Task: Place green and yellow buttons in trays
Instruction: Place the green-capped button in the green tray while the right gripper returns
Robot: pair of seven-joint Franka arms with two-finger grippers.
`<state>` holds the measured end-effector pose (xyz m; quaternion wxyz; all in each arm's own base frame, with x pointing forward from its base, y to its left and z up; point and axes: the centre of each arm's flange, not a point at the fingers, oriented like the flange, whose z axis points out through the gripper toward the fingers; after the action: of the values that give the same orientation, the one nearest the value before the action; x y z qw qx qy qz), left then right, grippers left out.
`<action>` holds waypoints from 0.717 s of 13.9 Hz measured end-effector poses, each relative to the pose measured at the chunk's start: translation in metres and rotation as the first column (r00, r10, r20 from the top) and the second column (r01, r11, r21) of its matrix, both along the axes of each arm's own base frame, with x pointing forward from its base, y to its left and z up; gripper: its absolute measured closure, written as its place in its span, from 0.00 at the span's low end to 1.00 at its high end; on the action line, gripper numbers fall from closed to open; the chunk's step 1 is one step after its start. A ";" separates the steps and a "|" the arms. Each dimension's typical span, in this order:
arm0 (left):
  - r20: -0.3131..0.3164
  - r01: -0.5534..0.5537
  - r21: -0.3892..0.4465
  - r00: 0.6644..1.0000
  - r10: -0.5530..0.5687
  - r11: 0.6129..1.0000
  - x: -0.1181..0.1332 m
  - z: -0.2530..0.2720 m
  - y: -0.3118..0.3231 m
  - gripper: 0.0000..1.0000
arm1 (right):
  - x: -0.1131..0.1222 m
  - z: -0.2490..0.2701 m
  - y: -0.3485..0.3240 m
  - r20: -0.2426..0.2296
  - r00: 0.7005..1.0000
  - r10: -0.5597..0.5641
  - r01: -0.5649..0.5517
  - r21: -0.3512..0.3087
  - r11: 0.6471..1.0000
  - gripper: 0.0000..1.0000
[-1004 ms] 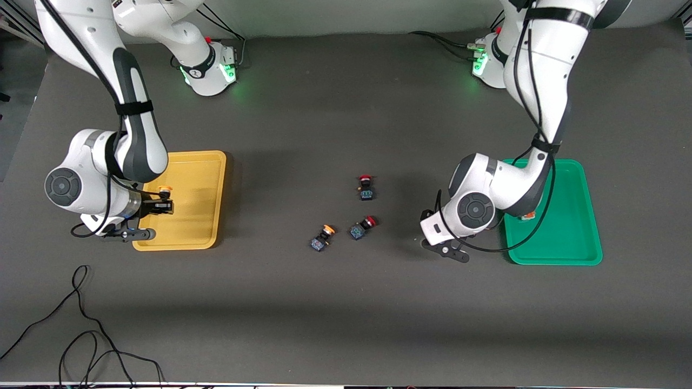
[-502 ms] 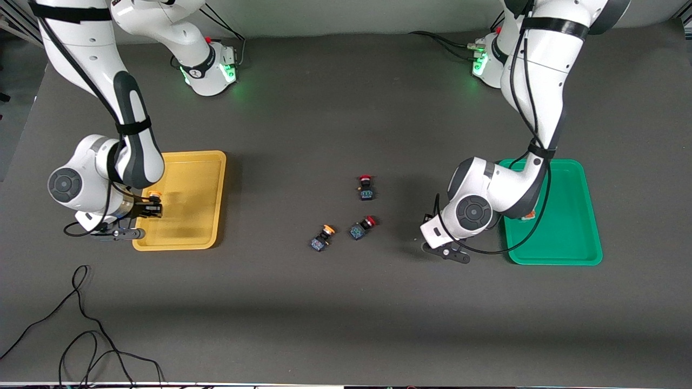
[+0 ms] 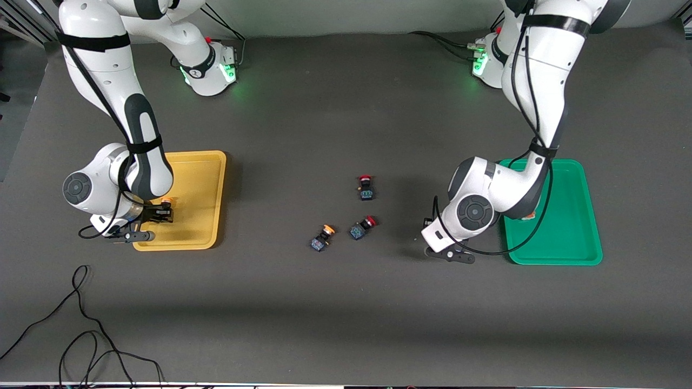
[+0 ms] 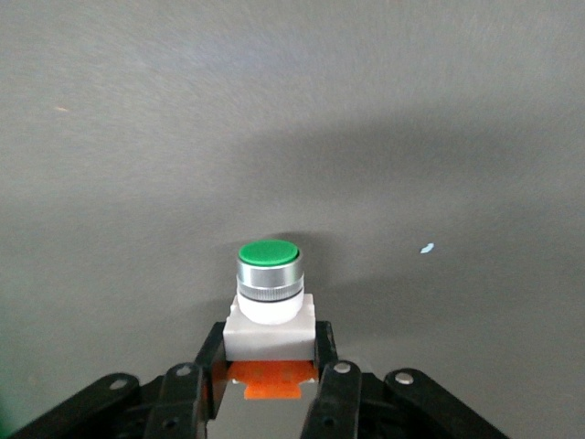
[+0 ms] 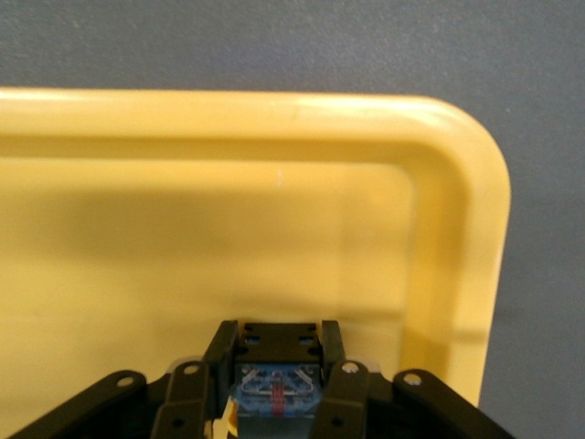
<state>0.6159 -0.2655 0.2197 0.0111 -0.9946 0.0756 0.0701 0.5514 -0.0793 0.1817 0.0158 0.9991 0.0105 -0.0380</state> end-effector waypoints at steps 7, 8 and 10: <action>-0.036 -0.136 0.032 0.990 0.138 0.990 0.014 0.181 0.085 0.59 | 0.017 0.047 0.023 -0.010 1.000 -0.022 0.023 0.113 0.993 0.00; -0.046 -0.145 0.031 0.988 0.146 0.989 0.015 0.191 0.110 0.59 | 0.022 0.063 0.024 -0.017 0.999 -0.034 0.037 0.140 0.989 0.00; -0.055 -0.169 0.023 0.984 0.170 0.985 0.018 0.198 0.171 0.59 | 0.031 0.097 0.019 -0.020 0.999 -0.047 0.050 0.182 0.982 0.00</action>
<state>0.6338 -0.0944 0.4177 0.0122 -0.9949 -0.0099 0.0999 0.5826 -0.0600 0.2787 -0.0766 0.9960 -0.0105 -0.0448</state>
